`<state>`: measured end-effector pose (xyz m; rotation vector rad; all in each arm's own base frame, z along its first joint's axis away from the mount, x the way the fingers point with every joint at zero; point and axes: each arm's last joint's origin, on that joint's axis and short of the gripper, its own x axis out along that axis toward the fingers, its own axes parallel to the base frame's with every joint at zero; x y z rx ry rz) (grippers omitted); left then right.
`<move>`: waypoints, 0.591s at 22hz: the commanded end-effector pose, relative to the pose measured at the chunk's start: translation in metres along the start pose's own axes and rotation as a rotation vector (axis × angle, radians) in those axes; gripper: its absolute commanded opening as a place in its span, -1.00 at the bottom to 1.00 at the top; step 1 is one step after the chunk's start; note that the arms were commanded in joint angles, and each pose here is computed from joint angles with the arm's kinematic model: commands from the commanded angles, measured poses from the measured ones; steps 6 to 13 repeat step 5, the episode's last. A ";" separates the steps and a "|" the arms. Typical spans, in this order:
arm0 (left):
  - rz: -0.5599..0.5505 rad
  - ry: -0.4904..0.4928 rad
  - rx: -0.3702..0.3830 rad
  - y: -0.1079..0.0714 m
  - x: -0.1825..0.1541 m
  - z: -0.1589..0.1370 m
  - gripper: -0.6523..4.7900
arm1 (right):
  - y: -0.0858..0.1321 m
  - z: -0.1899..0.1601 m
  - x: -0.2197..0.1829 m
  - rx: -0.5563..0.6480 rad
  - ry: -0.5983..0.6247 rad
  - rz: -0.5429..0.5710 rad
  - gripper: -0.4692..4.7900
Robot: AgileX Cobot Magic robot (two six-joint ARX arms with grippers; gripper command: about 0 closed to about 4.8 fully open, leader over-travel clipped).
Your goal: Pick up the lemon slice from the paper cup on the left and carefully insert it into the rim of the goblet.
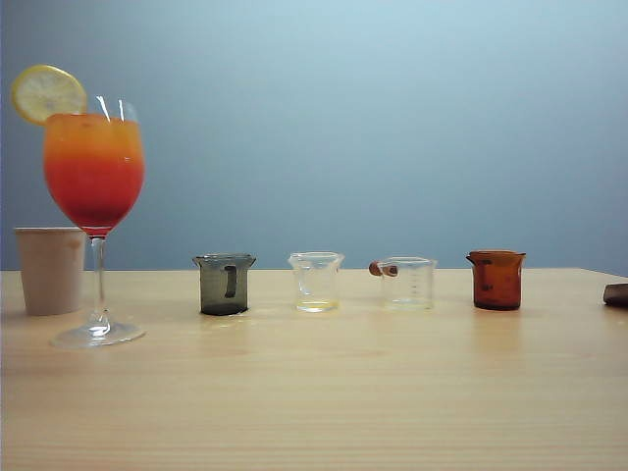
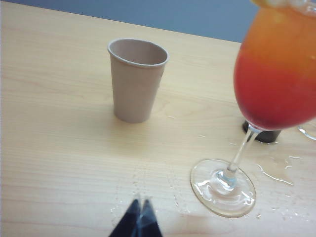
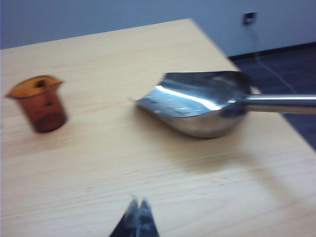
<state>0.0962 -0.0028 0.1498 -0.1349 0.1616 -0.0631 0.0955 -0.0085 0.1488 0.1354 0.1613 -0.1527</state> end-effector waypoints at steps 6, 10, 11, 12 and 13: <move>0.001 0.001 0.000 0.000 0.000 0.000 -0.78 | 0.001 -0.002 0.001 -0.001 0.006 0.011 -0.82; 0.001 0.001 0.000 0.000 0.000 0.000 -0.78 | 0.001 -0.002 0.001 -0.001 0.006 0.011 -0.82; 0.001 0.001 0.000 0.000 0.000 0.000 -0.78 | 0.001 -0.002 0.001 -0.001 0.006 0.011 -0.82; 0.001 0.001 0.000 0.000 0.000 0.000 -0.78 | 0.001 -0.002 0.001 -0.001 0.006 0.011 -0.82; 0.001 0.001 0.000 0.000 0.000 0.000 -0.78 | 0.001 -0.002 0.001 -0.001 0.006 0.011 -0.82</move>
